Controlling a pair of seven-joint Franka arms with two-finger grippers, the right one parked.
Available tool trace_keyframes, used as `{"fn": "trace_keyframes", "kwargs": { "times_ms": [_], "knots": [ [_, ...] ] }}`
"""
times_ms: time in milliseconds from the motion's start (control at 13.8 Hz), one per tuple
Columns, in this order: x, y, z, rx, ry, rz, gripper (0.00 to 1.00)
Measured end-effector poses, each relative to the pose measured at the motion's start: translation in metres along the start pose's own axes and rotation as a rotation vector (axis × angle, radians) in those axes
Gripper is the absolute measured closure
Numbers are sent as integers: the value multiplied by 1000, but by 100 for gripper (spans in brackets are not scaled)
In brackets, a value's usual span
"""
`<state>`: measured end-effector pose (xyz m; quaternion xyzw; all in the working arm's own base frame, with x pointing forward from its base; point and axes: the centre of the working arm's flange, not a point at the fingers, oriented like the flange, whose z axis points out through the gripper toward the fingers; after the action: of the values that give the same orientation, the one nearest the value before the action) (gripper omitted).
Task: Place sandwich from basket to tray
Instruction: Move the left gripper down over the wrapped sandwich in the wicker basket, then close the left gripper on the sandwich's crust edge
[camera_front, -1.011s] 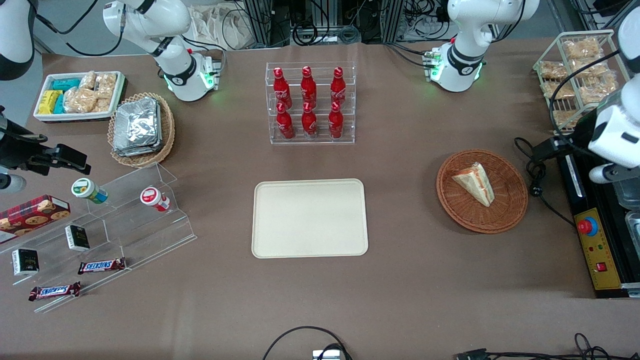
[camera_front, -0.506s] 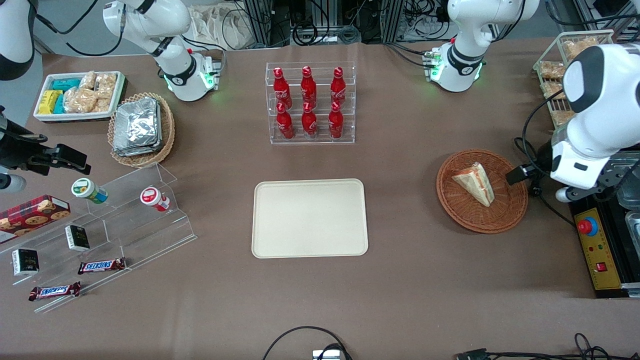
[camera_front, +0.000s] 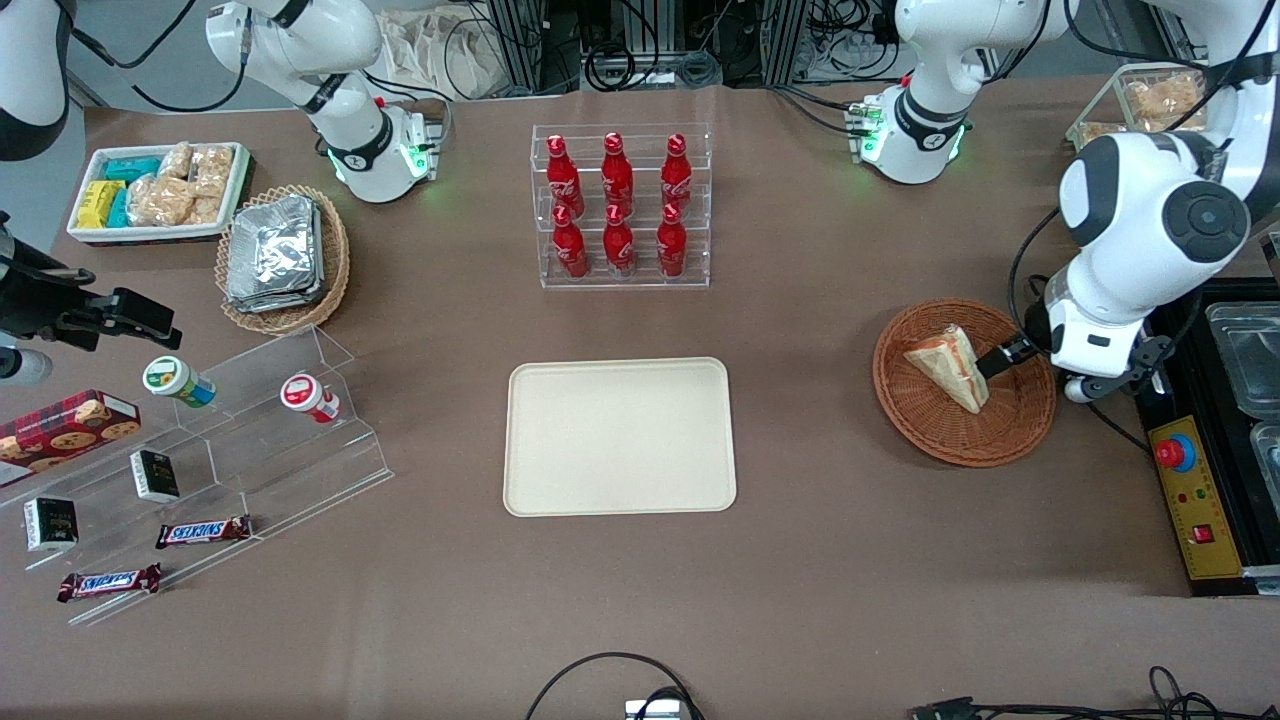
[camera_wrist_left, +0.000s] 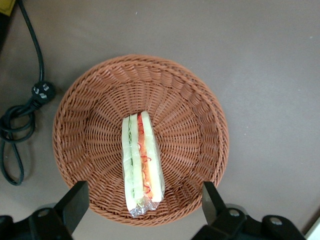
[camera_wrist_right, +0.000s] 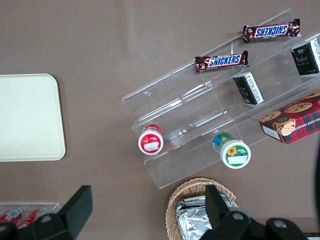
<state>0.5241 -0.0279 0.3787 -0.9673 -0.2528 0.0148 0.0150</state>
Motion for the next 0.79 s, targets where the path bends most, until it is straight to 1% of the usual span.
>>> {"fn": "trace_keyframes", "kwargs": {
  "times_ms": [361,794],
  "knots": [
    [-13,-3,40,-13,15,-114,0],
    [-37,-16,89,-34,36,-154,0]
  ]
}}
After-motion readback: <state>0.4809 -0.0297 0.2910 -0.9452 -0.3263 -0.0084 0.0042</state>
